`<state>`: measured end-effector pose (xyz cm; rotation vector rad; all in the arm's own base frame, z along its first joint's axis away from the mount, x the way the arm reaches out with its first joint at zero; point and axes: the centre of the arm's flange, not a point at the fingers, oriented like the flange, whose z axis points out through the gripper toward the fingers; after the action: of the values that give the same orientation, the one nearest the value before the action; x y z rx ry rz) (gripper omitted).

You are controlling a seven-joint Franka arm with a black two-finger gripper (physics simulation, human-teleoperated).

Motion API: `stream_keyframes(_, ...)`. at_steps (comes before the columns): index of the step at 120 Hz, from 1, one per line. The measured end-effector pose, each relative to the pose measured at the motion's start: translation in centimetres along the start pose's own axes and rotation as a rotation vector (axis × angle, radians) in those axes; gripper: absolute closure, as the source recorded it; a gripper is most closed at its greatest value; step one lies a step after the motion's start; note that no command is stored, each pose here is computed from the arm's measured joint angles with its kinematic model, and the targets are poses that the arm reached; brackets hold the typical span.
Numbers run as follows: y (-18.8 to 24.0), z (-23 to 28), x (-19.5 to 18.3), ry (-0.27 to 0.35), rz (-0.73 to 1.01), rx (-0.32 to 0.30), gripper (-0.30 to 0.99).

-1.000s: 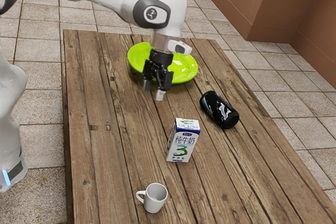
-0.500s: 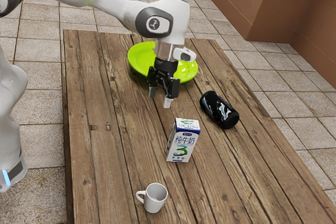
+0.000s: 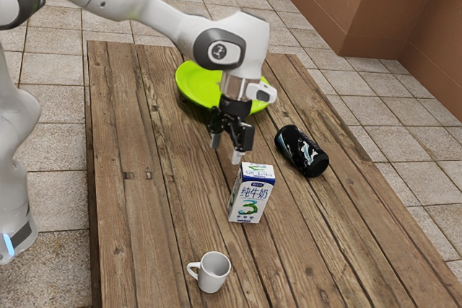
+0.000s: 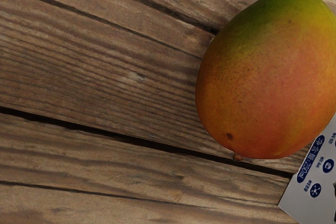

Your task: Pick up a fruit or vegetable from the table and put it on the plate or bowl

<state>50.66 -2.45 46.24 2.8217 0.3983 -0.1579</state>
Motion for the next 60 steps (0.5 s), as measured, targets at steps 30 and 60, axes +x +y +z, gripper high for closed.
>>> stream_keyframes(30,0.8,0.0,0.1,0.015,-0.011,-0.022,0.00)
stream_keyframes(60,1.7,1.3,0.4,0.009,-0.017,-0.017,0.00)
